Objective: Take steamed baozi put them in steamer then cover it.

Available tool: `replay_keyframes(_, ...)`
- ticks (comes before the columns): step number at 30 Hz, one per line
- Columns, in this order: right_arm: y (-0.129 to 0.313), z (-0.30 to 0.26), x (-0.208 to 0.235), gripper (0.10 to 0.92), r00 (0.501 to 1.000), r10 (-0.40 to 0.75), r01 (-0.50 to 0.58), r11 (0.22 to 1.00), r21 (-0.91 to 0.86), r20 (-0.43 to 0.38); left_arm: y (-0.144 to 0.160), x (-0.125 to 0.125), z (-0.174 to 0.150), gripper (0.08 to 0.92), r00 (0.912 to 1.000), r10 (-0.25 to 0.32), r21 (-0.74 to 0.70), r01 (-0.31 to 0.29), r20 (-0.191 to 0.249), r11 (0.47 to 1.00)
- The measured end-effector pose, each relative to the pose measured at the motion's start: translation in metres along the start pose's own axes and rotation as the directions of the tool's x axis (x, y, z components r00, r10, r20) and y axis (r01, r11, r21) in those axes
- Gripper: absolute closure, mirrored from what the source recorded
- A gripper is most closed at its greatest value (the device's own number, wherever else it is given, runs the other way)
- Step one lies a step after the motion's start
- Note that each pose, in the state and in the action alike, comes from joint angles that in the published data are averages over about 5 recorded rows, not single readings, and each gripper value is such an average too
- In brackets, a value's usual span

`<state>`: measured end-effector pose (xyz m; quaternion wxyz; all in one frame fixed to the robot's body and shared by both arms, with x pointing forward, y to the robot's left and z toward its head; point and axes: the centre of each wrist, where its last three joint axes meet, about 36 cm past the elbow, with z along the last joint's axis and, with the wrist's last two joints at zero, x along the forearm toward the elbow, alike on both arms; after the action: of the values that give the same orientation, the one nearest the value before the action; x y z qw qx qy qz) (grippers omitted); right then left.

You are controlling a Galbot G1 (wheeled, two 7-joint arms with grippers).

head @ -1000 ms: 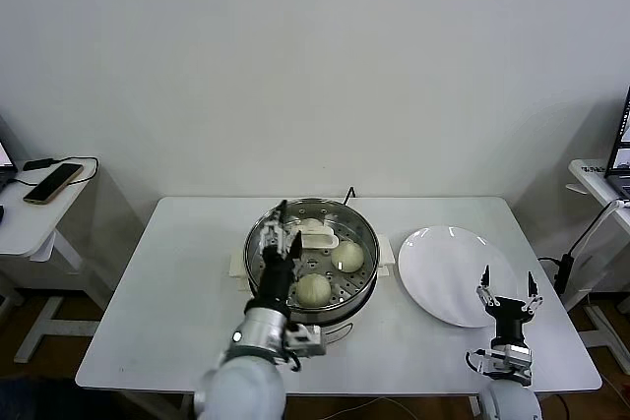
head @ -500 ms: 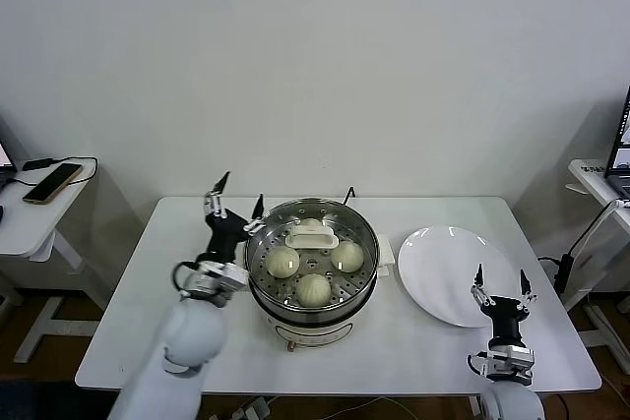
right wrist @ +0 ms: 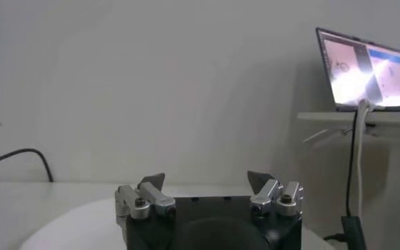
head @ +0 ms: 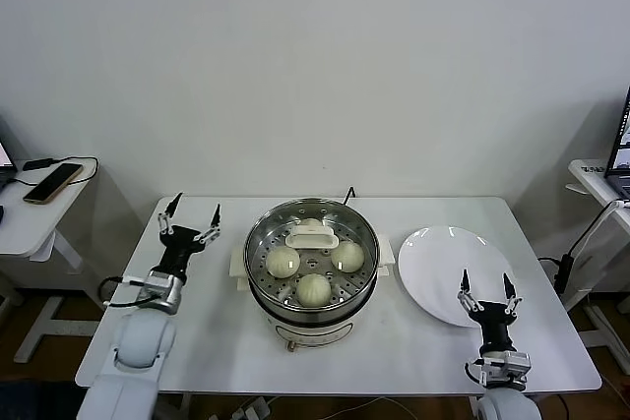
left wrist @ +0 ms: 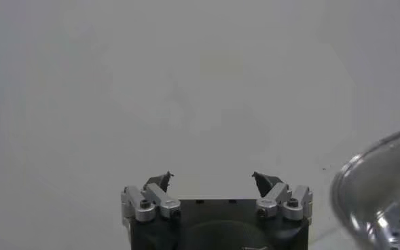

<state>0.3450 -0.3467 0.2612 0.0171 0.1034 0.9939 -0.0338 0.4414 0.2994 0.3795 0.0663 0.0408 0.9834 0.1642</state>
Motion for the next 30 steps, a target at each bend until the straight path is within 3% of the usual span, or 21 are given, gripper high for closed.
replay_keyframes(11, 0.005, -0.001, 0.014, 0.2, 0.999, -0.036, 0.035, 0.998, -0.044, -0.028, 0.001, 0.039, 0.031, 0.177, 0.9991, 0.019, 0.064, -0.016, -0.038, 0.998)
replay_keyframes(30, 0.007, 0.001, 0.026, 0.2, 0.998, -0.031, 0.027, 0.997, -0.073, -0.05, -0.004, 0.077, 0.046, 0.177, 0.9972, 0.047, 0.074, -0.042, -0.059, 0.996)
